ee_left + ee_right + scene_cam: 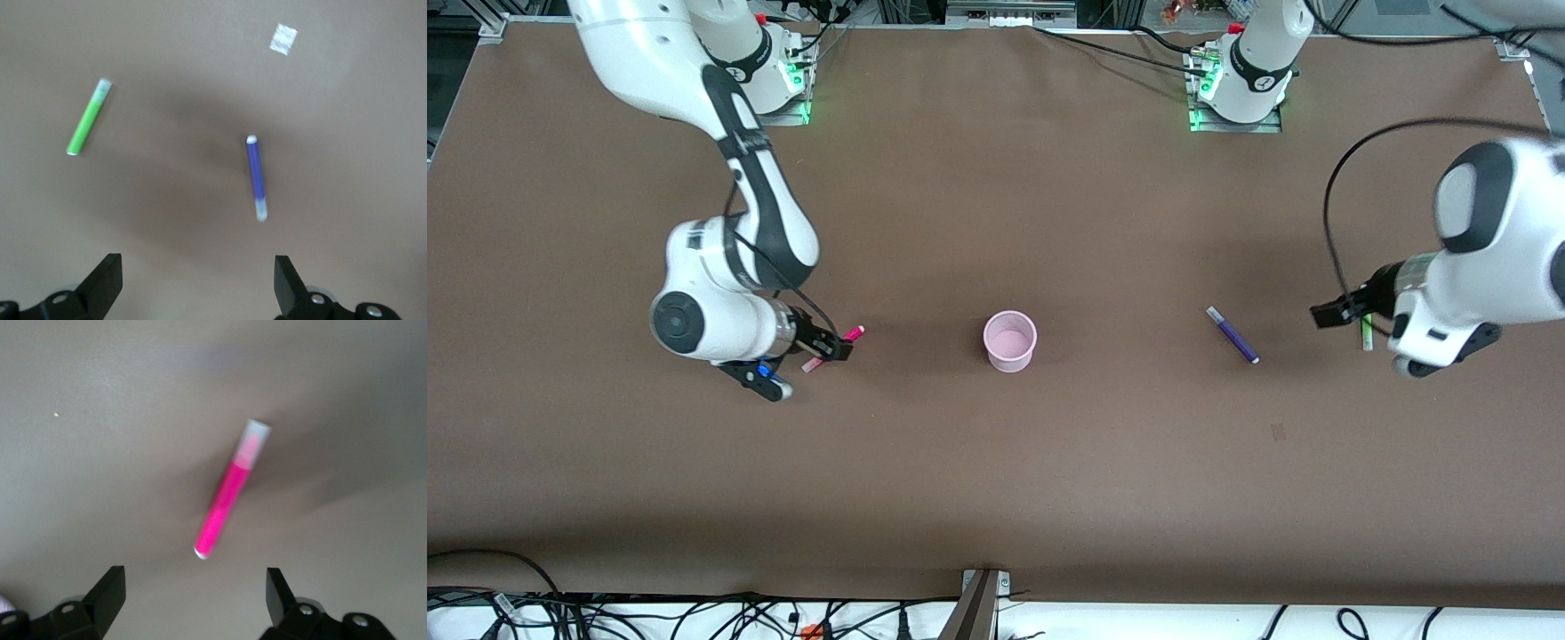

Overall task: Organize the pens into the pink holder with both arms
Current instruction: 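Grasp the pink marker with the right gripper while the left gripper grasps the purple marker, then lift the pink marker over the pink cup with the right gripper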

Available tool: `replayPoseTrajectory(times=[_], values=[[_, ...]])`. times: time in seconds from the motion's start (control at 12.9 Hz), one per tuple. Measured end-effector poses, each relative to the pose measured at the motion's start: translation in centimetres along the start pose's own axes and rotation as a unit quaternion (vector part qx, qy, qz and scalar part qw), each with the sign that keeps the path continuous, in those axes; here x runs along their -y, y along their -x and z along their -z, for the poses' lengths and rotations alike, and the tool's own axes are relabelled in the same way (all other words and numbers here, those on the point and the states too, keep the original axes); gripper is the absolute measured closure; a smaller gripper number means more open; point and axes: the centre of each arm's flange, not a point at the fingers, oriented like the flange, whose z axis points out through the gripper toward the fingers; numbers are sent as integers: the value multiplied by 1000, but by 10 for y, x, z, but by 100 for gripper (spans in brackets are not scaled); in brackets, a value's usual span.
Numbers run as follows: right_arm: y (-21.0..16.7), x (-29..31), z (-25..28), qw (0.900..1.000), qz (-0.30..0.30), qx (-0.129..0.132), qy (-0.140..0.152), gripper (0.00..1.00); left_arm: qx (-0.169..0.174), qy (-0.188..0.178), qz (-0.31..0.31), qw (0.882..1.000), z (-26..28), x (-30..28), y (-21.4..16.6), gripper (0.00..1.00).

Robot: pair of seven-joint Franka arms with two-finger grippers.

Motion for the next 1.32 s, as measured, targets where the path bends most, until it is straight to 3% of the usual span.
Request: replayPoseTrajectory(times=[0.31,0.39,0.46,0.54,0.85,0.93,1.08,1.16,1.24,1.32], values=[[1,-2,-48,1000,-10,-23,3,14,-15,37,119,992,-102,-9,-10,0],[0,-4,-49,1000,-12,-23,4,23,-16,38,147,988,-119,-14,-11,0],[-1,-6,-50,1000,-13,-24,4,23,-19,41,175,984,-134,-22,-12,0],[-1,-7,-51,1000,-14,-25,5,29,-19,40,192,980,-148,-30,-11,0],[-1,-13,-59,1000,-17,-22,10,73,-10,29,210,977,-187,-41,-11,0],[-1,-13,-59,1000,-18,-23,9,73,-10,28,211,977,-191,-41,-13,0],[0,-13,-59,1000,-18,-22,9,63,-9,27,213,977,-196,-39,-15,19],[0,-13,-59,1000,-19,-22,9,63,-9,27,214,976,-197,-38,-16,26],[0,-13,-59,1000,-19,-21,9,70,-8,27,215,976,-198,-38,-17,26],[1,-12,-59,1000,-20,-18,7,80,-8,27,215,976,-198,-37,-17,34]])
